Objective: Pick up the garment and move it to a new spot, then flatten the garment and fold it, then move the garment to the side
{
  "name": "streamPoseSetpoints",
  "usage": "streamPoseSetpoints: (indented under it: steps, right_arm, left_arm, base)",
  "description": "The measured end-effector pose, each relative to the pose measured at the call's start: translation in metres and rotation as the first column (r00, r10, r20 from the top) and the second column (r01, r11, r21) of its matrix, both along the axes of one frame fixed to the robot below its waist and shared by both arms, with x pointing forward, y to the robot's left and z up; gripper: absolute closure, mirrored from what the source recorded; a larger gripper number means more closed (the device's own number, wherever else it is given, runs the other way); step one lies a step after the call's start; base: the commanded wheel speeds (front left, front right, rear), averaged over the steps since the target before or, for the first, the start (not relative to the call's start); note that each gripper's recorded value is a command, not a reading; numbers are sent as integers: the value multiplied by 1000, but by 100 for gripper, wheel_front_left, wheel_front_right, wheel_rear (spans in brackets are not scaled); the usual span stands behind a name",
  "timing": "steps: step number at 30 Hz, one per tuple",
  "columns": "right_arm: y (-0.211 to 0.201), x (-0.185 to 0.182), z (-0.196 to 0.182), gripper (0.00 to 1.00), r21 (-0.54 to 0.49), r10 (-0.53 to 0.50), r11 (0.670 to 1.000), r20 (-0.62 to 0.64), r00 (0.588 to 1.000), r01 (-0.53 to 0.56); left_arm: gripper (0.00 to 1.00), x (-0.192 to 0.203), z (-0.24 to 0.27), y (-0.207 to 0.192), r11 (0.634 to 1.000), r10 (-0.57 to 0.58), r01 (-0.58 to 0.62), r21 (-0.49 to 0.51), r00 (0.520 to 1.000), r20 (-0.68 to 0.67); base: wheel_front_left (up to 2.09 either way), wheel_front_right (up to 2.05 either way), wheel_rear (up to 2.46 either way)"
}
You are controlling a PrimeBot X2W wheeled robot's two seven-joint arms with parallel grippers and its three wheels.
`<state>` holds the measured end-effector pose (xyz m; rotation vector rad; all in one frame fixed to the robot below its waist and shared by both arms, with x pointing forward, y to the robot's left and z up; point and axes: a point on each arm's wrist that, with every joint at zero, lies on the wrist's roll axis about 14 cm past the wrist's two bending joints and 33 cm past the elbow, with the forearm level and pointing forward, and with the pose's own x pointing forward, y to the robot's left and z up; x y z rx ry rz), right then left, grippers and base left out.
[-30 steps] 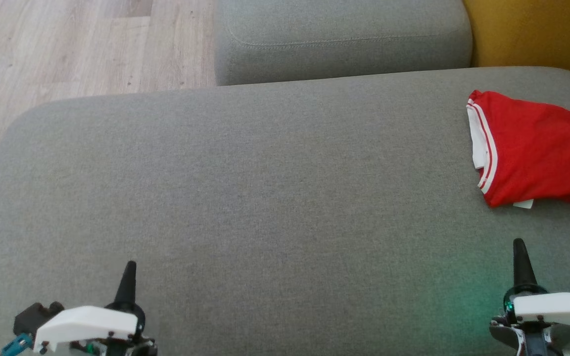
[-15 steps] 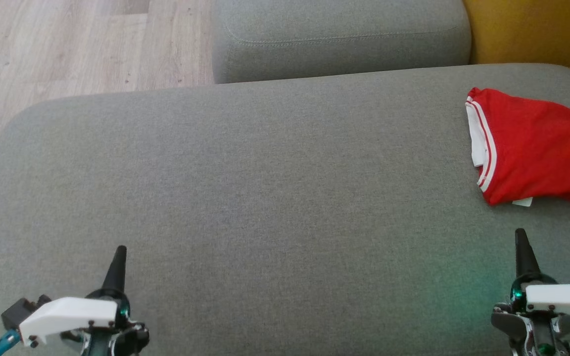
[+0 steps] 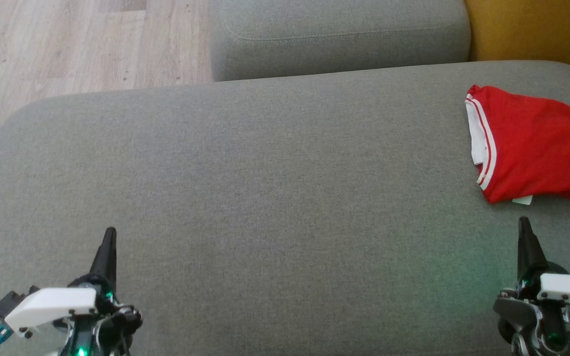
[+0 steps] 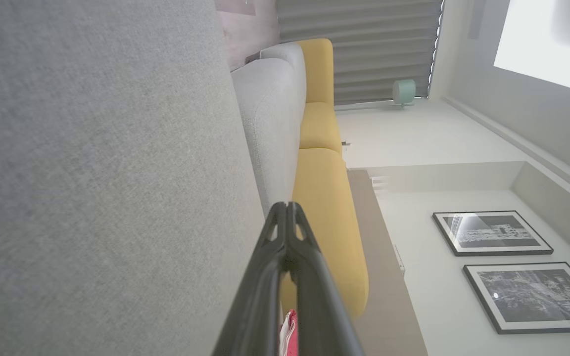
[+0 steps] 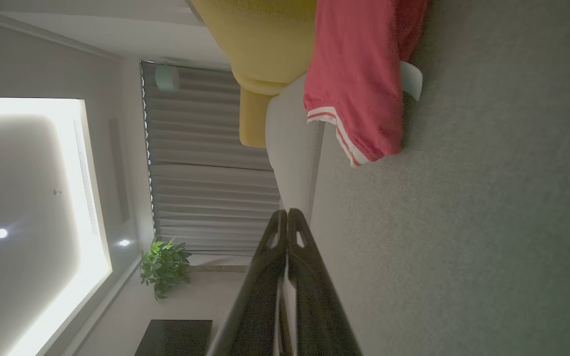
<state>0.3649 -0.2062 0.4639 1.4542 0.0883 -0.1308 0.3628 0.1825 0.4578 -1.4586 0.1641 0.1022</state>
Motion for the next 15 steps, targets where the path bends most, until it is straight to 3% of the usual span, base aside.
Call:
streamPoseSetpoints:
  steps: [9,15]
  right_arm:
    - [-1,6,9,100,117,-11,993,37,999,7]
    - [-1,6,9,100,120,-12,993,37,999,8]
  left_arm:
    - [100,10,16,5,993,26,-18,-114,998,65]
    - [100,11,17,5,993,28,-20,-118,997,67]
  base:
    - [0,0,0]
    - [0,0,0]
